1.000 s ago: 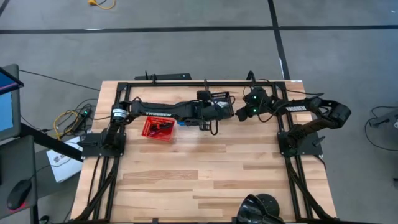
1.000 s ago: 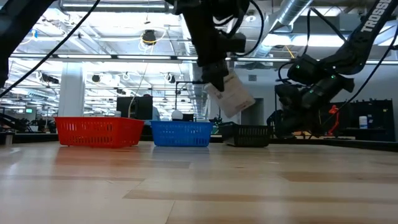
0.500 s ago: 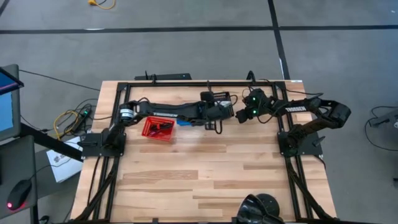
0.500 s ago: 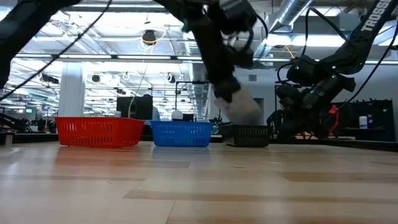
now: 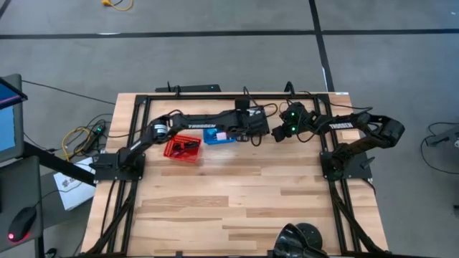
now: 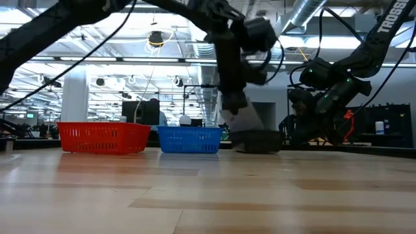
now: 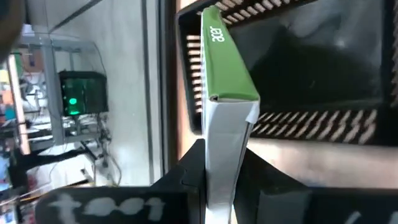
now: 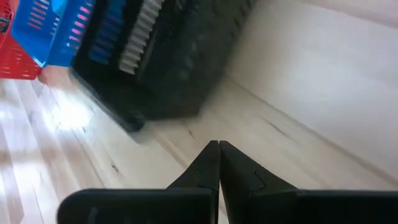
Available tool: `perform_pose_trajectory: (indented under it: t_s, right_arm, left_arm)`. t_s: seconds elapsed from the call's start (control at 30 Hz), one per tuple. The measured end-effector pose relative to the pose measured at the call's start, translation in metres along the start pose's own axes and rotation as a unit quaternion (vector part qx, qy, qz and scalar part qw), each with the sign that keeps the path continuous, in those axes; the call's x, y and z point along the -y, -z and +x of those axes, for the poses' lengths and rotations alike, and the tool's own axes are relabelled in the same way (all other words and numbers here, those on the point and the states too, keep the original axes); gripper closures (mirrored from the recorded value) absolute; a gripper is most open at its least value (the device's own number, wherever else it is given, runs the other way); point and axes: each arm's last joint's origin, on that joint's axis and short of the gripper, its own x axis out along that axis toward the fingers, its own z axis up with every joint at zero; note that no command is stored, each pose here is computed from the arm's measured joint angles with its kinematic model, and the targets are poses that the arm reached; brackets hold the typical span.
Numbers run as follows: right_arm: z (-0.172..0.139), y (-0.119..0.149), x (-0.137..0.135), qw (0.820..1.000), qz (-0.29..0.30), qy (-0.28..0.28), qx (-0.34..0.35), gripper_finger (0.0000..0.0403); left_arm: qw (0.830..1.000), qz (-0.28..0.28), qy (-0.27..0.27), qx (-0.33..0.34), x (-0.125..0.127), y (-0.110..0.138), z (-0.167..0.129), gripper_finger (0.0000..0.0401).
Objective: Pick and place items into bin
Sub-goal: Adjust the card reader box in the black bin
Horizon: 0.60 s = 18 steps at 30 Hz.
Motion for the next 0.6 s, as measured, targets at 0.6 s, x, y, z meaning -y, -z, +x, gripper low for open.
perform_pose_trajectory:
  t_s: [0.6]
  right_arm:
    - [0.0,-0.001,0.0,1.0,-0.014,0.011,0.009,0.0403]
  left_arm:
    - [0.996,0.072,-0.032,-0.031,0.003,-0.002,0.021,0.032]
